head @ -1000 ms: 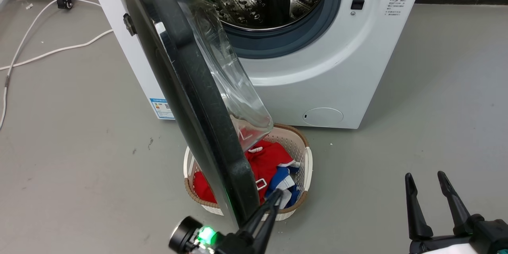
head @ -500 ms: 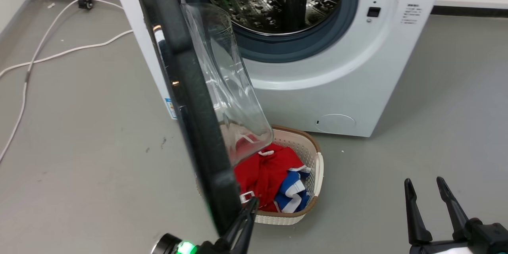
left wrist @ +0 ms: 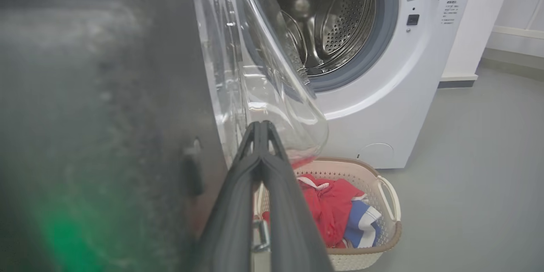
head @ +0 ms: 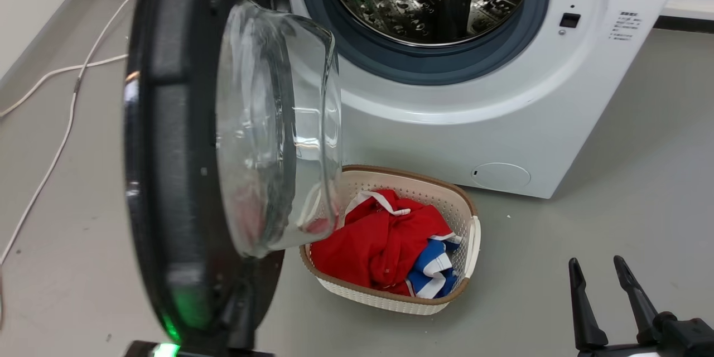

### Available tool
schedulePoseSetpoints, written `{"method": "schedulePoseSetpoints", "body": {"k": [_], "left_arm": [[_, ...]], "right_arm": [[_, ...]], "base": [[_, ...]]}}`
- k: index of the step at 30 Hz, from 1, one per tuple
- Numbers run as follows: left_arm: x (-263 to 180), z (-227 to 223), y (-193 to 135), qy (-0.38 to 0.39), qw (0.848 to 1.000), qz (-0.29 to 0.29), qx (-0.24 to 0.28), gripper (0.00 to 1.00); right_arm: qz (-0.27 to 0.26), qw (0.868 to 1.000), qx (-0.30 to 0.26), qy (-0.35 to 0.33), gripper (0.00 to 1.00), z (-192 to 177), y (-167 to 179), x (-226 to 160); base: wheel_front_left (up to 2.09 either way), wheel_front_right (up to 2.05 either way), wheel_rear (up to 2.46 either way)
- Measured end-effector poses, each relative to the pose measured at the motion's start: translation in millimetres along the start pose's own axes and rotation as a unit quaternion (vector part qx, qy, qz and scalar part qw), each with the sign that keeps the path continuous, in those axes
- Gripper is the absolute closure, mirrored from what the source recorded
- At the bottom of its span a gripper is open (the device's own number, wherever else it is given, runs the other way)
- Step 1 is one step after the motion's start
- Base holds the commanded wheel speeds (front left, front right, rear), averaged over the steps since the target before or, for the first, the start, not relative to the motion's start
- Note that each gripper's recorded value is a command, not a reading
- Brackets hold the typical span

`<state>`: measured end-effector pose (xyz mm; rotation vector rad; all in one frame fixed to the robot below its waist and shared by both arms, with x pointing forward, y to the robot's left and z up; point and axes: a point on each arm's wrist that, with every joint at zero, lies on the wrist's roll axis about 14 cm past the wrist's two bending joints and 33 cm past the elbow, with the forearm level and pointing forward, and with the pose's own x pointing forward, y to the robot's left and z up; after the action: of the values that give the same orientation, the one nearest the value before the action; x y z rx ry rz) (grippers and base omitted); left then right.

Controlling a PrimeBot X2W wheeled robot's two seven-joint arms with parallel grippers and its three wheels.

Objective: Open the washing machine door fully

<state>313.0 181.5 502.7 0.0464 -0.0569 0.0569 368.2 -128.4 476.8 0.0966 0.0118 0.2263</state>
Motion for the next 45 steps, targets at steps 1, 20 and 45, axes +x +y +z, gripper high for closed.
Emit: {"method": "schedulePoseSetpoints", "body": {"k": [1, 20, 45], "left_arm": [[-0.5, 0.3, 8.4, 0.000, 1.000, 0.013, 0.003, 1.00], [-19.7, -0.7, 116.8, 0.014, 0.984, 0.169, 0.055, 1.00], [-5.5, 6.7, 226.9, 0.020, 0.950, 0.293, 0.104, 1.00]], "right_arm": [[0.002, 1.000, 0.000, 0.001, 0.00, -1.0, 0.9, 0.7], [0.019, 1.000, -0.009, 0.016, 0.00, -11.6, 8.2, 12.0], [0.031, 0.999, -0.019, 0.037, 0.00, -32.8, 7.0, 39.0]], "base": [[0.00, 0.00, 0.00], [0.00, 0.00, 0.00], [0.00, 0.00, 0.00]]}}
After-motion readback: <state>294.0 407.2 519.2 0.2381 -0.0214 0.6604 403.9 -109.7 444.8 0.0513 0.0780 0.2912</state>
